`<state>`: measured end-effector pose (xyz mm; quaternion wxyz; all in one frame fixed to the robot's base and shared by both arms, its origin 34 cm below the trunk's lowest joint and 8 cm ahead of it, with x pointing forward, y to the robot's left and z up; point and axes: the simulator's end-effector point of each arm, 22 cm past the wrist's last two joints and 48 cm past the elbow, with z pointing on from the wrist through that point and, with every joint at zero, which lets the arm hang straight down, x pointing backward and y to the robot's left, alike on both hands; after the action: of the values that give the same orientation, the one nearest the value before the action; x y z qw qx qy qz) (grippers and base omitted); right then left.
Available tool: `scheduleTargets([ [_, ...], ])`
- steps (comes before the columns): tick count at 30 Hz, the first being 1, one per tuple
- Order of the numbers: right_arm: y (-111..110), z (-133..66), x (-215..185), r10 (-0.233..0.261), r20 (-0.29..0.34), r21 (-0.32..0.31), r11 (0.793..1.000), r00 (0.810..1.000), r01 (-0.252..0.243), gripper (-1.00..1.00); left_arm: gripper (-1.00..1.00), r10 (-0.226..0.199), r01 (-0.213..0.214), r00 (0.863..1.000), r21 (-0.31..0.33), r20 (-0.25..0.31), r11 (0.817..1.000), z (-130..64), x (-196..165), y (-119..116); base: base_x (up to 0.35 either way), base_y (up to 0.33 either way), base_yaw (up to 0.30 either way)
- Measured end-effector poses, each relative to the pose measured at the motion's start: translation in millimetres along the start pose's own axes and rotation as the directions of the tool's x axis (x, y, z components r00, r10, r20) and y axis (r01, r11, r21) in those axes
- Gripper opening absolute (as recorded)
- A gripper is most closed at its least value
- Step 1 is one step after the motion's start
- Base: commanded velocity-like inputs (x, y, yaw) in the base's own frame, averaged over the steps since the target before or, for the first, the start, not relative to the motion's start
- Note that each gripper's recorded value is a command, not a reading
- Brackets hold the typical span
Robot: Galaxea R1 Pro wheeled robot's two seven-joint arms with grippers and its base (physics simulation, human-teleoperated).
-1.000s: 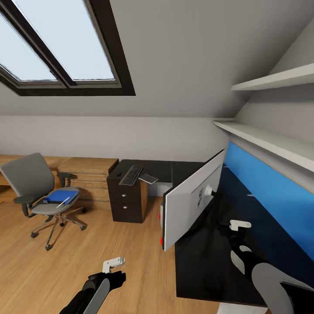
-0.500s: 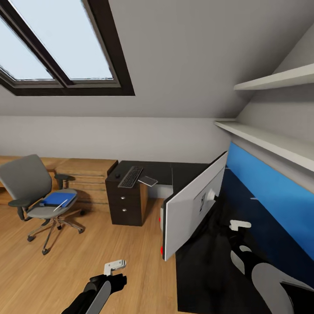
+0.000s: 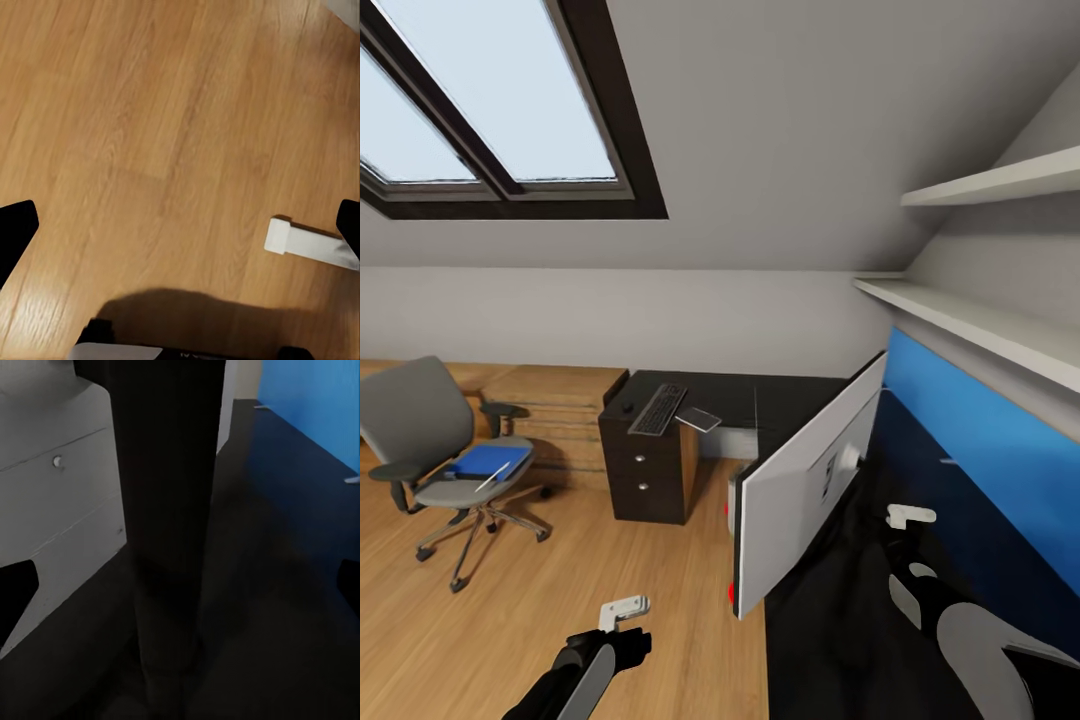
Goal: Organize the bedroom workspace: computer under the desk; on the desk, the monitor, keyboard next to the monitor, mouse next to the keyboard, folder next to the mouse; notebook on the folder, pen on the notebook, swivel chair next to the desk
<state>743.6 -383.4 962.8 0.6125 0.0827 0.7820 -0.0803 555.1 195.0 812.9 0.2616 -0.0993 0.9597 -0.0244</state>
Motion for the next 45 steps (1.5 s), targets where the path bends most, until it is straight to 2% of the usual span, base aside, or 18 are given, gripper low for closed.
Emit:
scheduleTargets([
  [45,-0.1,0.2,0.2,0.000,0.000,0.001,1.000,1.000,0.000,1.00,1.00,0.005,-0.005,1.000,0.007,-0.004,1.000,0.1,1.8,-3.6,0.068,-0.007,0.000],
])
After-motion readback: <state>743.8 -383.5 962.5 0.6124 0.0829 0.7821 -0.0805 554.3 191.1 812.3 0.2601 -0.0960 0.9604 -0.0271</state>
